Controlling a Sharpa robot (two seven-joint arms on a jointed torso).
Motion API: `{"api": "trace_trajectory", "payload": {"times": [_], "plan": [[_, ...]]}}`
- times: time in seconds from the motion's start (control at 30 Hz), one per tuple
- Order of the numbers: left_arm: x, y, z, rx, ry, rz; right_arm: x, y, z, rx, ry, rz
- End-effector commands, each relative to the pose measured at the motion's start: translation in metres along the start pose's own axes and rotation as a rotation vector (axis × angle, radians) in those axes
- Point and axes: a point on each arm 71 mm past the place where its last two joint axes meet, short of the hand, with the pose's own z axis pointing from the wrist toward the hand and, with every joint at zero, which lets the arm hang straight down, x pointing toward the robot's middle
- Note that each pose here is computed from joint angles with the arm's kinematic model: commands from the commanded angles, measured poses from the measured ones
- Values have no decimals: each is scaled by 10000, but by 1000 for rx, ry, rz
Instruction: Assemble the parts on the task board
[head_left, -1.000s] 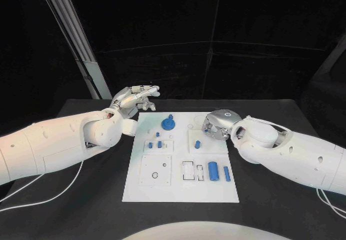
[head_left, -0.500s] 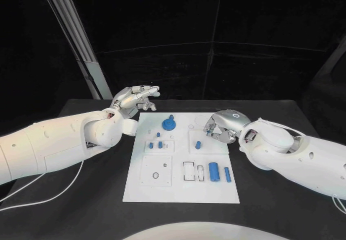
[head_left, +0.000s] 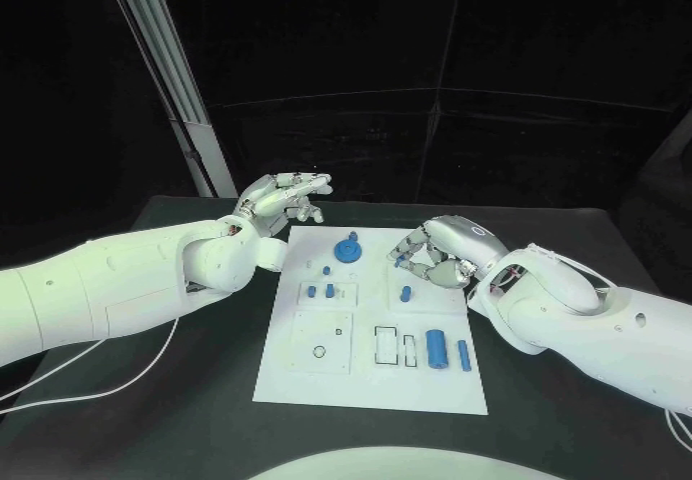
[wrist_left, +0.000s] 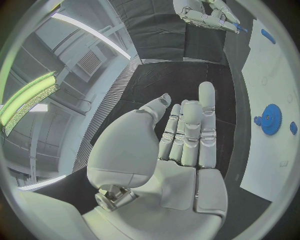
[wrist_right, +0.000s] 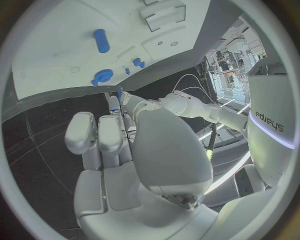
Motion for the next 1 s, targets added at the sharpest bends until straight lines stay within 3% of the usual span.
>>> {"api": "trace_trajectory", "payload": {"times": [0.03,0.7,1.0], "plan": [[18,-18,10,20,6,0,14,106,45,-45,-11,49],[111,-2,37,19,28,-8,744,463,198,-101,161,59],[126,2,43,19,32,-10,895,530,232,-104,190,56]]}}
